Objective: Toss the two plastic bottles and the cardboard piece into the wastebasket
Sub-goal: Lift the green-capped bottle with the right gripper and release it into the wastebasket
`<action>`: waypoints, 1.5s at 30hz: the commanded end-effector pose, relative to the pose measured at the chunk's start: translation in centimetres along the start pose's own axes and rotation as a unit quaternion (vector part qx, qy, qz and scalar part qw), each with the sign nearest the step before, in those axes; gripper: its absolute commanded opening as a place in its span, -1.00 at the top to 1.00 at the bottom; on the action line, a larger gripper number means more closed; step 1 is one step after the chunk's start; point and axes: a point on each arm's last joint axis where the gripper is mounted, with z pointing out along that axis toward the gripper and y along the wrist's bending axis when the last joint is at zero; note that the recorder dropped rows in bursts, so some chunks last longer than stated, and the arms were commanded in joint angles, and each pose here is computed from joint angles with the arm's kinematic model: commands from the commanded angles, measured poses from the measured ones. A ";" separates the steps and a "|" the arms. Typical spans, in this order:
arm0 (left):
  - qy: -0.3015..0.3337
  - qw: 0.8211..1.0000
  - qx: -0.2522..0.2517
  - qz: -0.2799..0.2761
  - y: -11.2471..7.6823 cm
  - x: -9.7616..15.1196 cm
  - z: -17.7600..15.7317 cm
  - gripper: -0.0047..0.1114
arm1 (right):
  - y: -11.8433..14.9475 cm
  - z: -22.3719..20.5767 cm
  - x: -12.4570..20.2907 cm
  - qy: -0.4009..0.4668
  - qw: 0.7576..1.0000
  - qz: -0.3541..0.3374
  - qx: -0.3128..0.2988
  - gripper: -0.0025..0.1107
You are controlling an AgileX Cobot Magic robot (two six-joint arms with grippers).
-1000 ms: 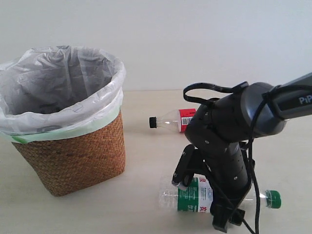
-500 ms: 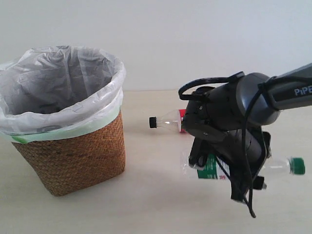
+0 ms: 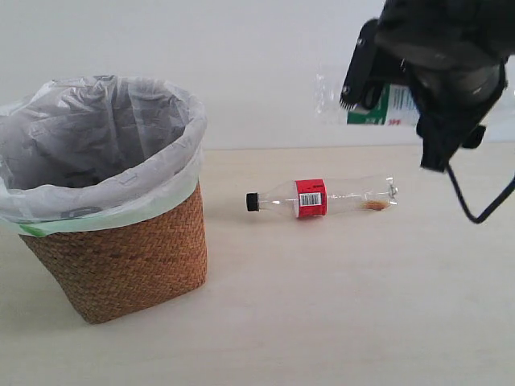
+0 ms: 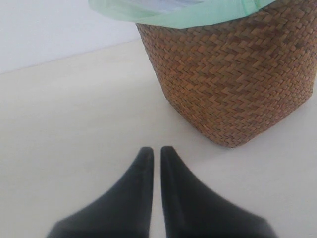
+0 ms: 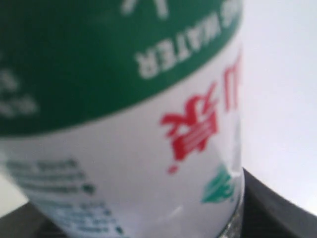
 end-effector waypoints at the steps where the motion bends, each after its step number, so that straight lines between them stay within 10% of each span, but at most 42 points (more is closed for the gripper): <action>1: -0.007 1.000 -0.002 -0.009 0.0 0.0 0.0 0.85 | -2.6 -1.7 1.6 -0.009 0.999 0.005 0.047 0.96; 13: -0.007 1.000 -0.002 -0.009 0.0 0.0 0.0 0.85 | 1.2 -1.3 -1.3 -0.022 0.997 0.021 -0.067 0.96; 18: -0.007 1.000 -0.002 -0.009 0.0 0.0 0.0 0.85 | 1.4 -11.6 -7.8 -0.312 0.936 0.104 -0.123 0.95; 21: -0.007 1.000 -0.002 -0.009 0.0 0.0 0.0 0.85 | 0.4 -16.9 -10.6 -0.470 0.852 0.179 -0.144 0.57; 24: -0.007 1.000 -0.002 -0.009 0.0 0.0 0.0 0.85 | 0.1 -18.4 -11.8 -0.491 0.820 0.241 -0.168 -0.36; 26: -0.007 1.000 -0.002 -0.009 0.0 0.0 0.0 0.85 | 0.2 -17.4 -12.5 -0.458 0.838 0.258 -0.148 -0.88; 32: -0.007 1.000 -0.002 -0.009 0.0 0.0 0.0 0.85 | 2.8 -13.8 -13.9 -0.327 0.908 0.237 -0.115 -0.83; 45: -0.007 1.000 -0.002 -0.009 0.0 0.0 0.0 0.85 | 2.2 -13.6 -13.6 -0.281 0.920 0.254 -0.103 -0.83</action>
